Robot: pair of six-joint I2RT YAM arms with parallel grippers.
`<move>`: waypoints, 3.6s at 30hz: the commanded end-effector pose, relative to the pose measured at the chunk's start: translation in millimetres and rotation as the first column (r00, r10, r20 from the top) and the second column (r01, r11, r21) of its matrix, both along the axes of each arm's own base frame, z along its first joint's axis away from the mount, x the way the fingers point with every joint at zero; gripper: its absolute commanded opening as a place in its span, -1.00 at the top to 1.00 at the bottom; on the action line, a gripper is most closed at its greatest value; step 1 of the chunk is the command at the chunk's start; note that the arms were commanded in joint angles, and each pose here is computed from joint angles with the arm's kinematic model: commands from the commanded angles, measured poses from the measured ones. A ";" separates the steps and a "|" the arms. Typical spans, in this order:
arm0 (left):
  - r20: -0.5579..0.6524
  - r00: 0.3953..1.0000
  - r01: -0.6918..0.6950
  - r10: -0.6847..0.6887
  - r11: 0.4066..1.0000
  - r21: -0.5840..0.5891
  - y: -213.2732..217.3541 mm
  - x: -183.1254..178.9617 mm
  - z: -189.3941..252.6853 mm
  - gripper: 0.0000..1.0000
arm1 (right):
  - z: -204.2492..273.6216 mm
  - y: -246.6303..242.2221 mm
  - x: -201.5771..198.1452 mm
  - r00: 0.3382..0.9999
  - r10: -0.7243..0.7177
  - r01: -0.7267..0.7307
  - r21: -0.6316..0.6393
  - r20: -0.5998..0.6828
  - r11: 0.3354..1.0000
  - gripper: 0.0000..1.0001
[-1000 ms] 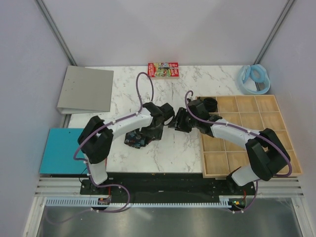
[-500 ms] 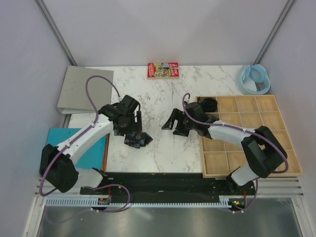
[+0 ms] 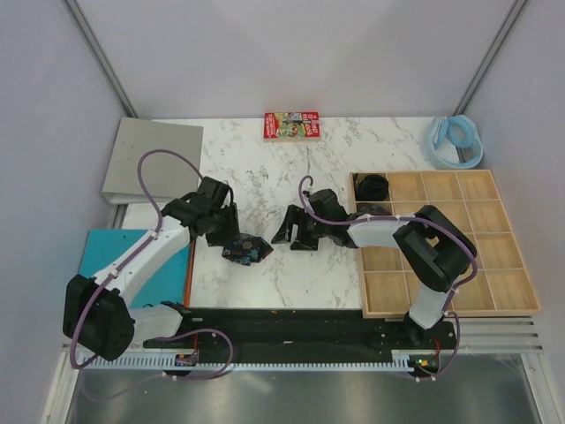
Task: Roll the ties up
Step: Roll the tie at the center of the board, then pick up the tie at the center of the board.
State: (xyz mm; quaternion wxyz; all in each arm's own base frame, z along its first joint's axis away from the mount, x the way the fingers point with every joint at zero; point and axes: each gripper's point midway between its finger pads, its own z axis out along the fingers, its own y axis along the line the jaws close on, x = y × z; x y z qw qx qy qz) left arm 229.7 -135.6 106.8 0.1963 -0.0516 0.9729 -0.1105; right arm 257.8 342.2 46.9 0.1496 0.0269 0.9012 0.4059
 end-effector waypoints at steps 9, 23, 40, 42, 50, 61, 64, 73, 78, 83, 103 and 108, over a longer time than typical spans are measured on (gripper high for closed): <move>0.148 0.985 0.114 -0.088 0.978 -0.176 -27.9 6.6 17.6 0.31 | -4.7 24.7 8.2 0.989 0.121 -0.127 0.068 0.087 0.990 -0.64; 0.126 0.989 0.101 -0.072 0.965 -0.243 -40.8 9.2 5.7 0.52 | -21.8 27.4 6.5 0.980 0.171 -0.177 0.058 0.098 0.983 -0.64; 0.023 0.995 -0.098 0.102 0.987 -0.129 -9.7 -4.6 -34.0 0.65 | -38.7 42.3 -3.5 0.968 0.236 -0.242 0.066 0.084 0.968 -0.60; 0.012 0.994 -0.105 0.107 0.988 -0.115 -7.5 -5.5 -40.6 0.65 | -40.9 43.3 -5.9 0.968 0.240 -0.245 0.066 0.078 0.967 -0.60; -0.013 0.994 -0.109 0.108 0.990 -0.094 -6.4 -5.9 -60.1 0.67 | -41.6 49.3 -14.2 0.966 0.253 -0.258 0.100 0.058 0.961 -0.58; -0.013 0.993 -0.122 0.121 0.990 -0.073 -2.2 -6.3 -67.1 0.68 | -36.0 62.4 -31.0 0.960 0.276 -0.279 0.164 0.037 0.946 -0.56; -0.018 0.992 -0.122 0.121 0.990 -0.066 -1.4 -6.5 -69.0 0.68 | -37.0 68.0 -37.6 0.958 0.284 -0.285 0.175 0.030 0.942 -0.53; -0.017 0.992 -0.124 0.123 0.991 -0.058 0.2 -6.7 -70.8 0.69 | -35.1 77.1 -40.1 0.964 0.264 -0.263 0.217 0.022 0.940 -0.40; -0.017 0.992 -0.123 0.122 0.991 -0.057 0.5 -7.2 -71.3 0.70 | -37.3 79.8 -37.7 0.972 0.235 -0.232 0.223 0.015 0.947 -0.29; -0.019 0.992 -0.124 0.123 0.991 -0.057 0.5 -7.3 -71.7 0.70 | -40.5 81.6 -37.5 0.979 0.205 -0.202 0.220 0.006 0.955 -0.16; 0.000 0.994 -0.111 0.112 0.989 -0.098 -4.3 -8.6 -61.7 0.37 | -40.4 96.3 -42.6 0.987 0.159 -0.146 0.263 -0.029 0.954 0.61; 0.014 0.995 -0.098 0.100 0.990 -0.103 -4.5 -8.4 -46.5 0.22 | -37.3 94.9 -42.3 0.988 0.153 -0.140 0.254 -0.031 0.957 0.70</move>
